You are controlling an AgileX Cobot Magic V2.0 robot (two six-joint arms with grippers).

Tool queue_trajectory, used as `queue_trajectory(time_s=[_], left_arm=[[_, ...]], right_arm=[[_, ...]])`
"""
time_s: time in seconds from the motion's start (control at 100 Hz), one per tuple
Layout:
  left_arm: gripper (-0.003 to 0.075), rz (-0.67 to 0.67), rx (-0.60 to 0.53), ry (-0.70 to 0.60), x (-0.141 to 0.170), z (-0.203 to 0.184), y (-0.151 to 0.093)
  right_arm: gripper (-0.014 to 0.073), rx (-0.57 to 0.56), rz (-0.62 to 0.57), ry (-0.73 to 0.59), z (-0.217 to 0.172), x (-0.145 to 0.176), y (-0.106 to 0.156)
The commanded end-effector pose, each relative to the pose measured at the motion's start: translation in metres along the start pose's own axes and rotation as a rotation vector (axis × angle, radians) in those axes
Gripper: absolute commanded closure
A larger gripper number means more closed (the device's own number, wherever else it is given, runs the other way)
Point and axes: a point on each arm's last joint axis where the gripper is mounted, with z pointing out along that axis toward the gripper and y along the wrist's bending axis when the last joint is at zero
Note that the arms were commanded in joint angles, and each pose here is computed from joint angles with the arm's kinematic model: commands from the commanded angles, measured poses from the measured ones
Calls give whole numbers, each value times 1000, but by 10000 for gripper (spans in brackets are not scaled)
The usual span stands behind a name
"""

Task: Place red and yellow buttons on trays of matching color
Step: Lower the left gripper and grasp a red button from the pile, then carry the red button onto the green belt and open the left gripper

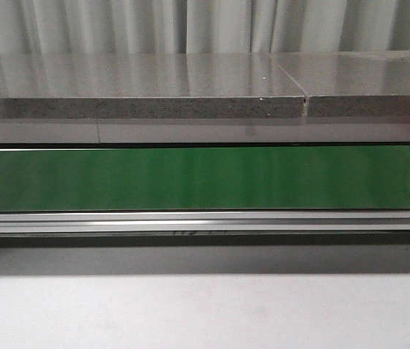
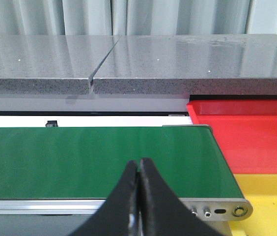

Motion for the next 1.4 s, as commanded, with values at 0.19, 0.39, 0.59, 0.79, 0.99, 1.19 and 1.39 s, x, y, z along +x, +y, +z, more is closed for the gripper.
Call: queue_trajectory(time_s=[0.19,0.39,0.59,0.79,0.99,1.19,1.39], left_arm=[[366,-10,68,-81,-9,-24,-9],[188,-12,74,-83,-9,-24,-10],[188,-19,93,-151,-11,-32,-12],[188,-37,131,-291,-11,-56,-14],[188,-68,125,-300,-6,-64,2],[189,-144,103,-264,1,-65,32],[190,-211,90,-212,10,-54,53]], right_arm=[[662,7,-16,-103,-2,-13,0],[662,7,-16,-103,-2,-13,0],[662,7,-16,-103,-2,-13,0],[662,7,-16,-103,-2,-13,0],[662,7,-16,-103,-2,-13,0],[662,7,-16,-103,-2,-13,0],[662,7,-16,-103,-2,-13,0]])
